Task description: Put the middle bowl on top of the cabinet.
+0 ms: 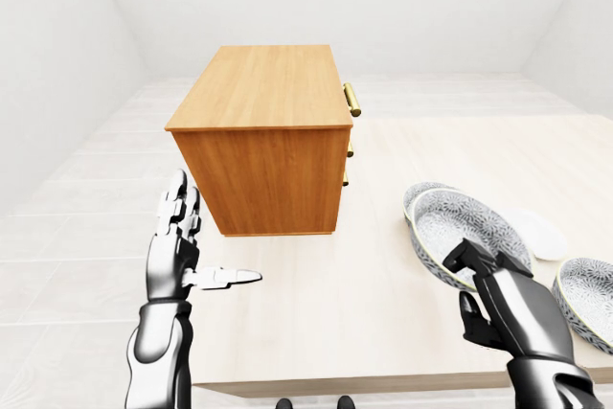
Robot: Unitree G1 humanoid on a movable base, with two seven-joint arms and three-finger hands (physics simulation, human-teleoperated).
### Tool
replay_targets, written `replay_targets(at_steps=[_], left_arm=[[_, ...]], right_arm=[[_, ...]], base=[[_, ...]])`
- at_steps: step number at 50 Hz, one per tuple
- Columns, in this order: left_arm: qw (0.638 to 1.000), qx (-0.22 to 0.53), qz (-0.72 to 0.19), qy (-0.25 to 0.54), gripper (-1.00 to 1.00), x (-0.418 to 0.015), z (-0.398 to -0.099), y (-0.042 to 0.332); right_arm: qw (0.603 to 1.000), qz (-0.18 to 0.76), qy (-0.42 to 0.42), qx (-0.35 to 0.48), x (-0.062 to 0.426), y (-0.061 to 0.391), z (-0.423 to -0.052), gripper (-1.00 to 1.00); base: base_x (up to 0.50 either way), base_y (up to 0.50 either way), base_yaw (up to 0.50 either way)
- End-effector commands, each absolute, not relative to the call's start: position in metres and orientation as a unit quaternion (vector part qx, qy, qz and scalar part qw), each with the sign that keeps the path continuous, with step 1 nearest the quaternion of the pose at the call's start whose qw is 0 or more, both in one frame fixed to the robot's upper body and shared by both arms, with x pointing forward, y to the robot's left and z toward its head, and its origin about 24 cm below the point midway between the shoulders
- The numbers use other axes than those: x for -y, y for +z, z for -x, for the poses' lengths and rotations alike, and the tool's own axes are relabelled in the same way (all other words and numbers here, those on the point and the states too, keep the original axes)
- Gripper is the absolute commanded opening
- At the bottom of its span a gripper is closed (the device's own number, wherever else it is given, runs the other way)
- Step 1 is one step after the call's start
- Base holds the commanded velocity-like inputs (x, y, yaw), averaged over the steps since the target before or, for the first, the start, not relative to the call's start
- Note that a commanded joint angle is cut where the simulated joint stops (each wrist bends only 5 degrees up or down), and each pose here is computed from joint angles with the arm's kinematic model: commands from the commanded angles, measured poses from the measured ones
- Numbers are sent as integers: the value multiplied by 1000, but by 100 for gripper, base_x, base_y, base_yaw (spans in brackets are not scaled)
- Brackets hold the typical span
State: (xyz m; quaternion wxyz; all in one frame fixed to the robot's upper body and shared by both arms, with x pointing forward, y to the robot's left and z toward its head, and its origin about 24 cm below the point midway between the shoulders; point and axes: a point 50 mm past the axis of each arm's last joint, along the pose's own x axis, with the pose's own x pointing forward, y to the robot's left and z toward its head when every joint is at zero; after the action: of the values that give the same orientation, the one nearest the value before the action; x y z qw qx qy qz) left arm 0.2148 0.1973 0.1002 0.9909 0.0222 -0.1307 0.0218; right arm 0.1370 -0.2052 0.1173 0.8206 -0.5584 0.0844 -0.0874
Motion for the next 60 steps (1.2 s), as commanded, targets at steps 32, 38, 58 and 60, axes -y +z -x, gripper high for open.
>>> replay_targets(at_steps=[32,38,58,60], left_arm=[[991,131,-21,29,100,-204,-217,100],[991,131,-21,32,100,-205,-219,101],[991,130,-17,30,100,-208,-215,97],[991,130,-17,29,100,-208,-215,97]], right_arm=[[718,651,-146,198,169,268,-216,-100],[703,661,-148,217,166,289,-235,-100],[712,666,-107,195,173,356,-309,-100],[721,659,-93,193,171,364,-318,-100]], base=[[0,0,0],[0,0,0],[0,0,0],[0,0,0]])
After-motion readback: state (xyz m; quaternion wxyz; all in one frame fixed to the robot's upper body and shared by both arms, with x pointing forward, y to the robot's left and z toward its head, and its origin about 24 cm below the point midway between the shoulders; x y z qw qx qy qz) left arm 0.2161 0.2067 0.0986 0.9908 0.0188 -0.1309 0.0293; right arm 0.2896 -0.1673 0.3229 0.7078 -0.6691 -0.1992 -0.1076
